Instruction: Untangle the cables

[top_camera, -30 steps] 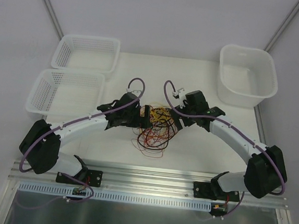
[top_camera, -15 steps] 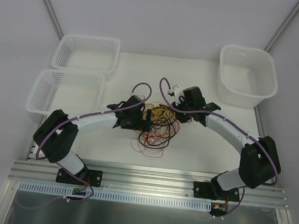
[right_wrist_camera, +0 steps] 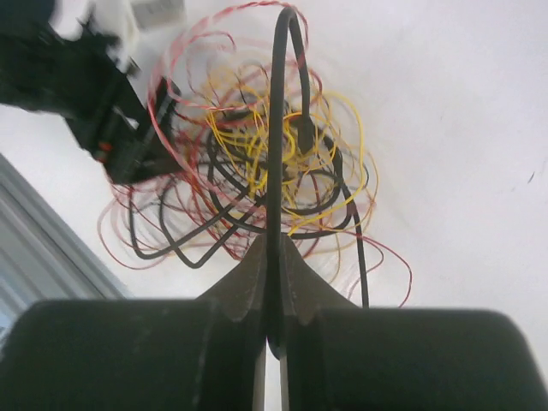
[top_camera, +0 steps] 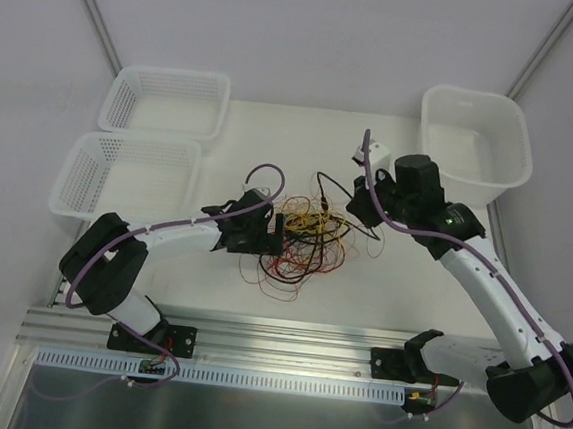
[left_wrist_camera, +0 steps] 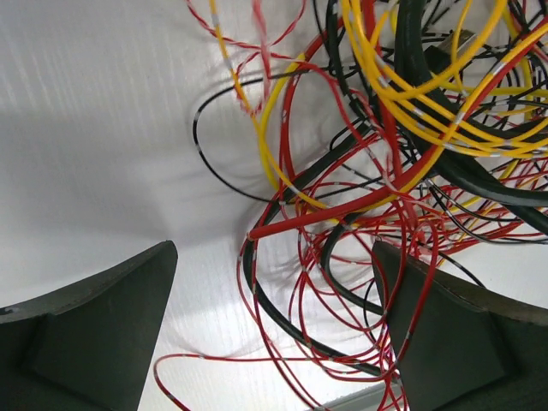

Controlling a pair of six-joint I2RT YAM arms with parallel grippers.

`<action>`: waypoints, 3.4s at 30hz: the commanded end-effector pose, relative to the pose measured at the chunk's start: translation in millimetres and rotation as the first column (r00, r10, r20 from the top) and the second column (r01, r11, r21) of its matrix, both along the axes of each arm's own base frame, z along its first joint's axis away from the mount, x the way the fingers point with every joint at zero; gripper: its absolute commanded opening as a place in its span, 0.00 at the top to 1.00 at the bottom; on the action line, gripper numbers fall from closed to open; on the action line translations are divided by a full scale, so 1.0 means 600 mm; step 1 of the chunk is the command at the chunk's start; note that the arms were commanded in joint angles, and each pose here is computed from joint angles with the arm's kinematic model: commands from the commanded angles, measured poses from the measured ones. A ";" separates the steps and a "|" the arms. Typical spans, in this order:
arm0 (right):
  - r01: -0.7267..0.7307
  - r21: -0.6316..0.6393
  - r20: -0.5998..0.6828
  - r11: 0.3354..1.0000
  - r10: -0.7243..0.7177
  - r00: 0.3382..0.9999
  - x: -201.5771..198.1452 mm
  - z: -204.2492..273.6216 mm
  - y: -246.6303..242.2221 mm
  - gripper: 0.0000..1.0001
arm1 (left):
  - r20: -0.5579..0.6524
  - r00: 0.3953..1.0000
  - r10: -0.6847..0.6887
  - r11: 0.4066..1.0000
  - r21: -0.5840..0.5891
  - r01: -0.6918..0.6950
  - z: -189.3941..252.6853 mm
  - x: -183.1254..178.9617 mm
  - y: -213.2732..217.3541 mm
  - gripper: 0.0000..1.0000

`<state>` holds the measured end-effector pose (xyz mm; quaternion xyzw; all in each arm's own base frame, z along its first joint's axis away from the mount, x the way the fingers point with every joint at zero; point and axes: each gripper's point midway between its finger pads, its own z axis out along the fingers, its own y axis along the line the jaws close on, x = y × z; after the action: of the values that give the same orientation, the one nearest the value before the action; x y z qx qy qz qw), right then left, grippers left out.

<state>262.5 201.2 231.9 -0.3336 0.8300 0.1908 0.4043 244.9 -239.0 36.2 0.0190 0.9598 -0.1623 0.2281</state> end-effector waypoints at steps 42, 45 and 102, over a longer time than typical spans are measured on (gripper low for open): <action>0.034 0.643 0.202 0.765 -0.213 0.956 0.017 0.422 0.054 0.99 | 0.459 0.877 -0.142 0.959 -0.156 0.236 0.218 -0.038 0.034 0.01; 0.206 0.534 0.043 0.820 -0.270 0.962 0.039 0.272 0.044 0.99 | 0.451 0.865 -0.220 0.924 -0.189 0.334 0.227 -0.053 0.006 0.01; 0.582 0.000 -0.091 0.813 -0.579 0.810 -0.085 -0.062 -0.172 0.45 | 0.389 0.921 0.005 1.000 0.003 -0.007 0.162 -0.035 0.070 1.00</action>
<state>220.6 77.1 192.6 0.0267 0.8949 0.0496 0.4427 228.8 -196.5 135.8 0.0392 0.8911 -0.1503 0.4265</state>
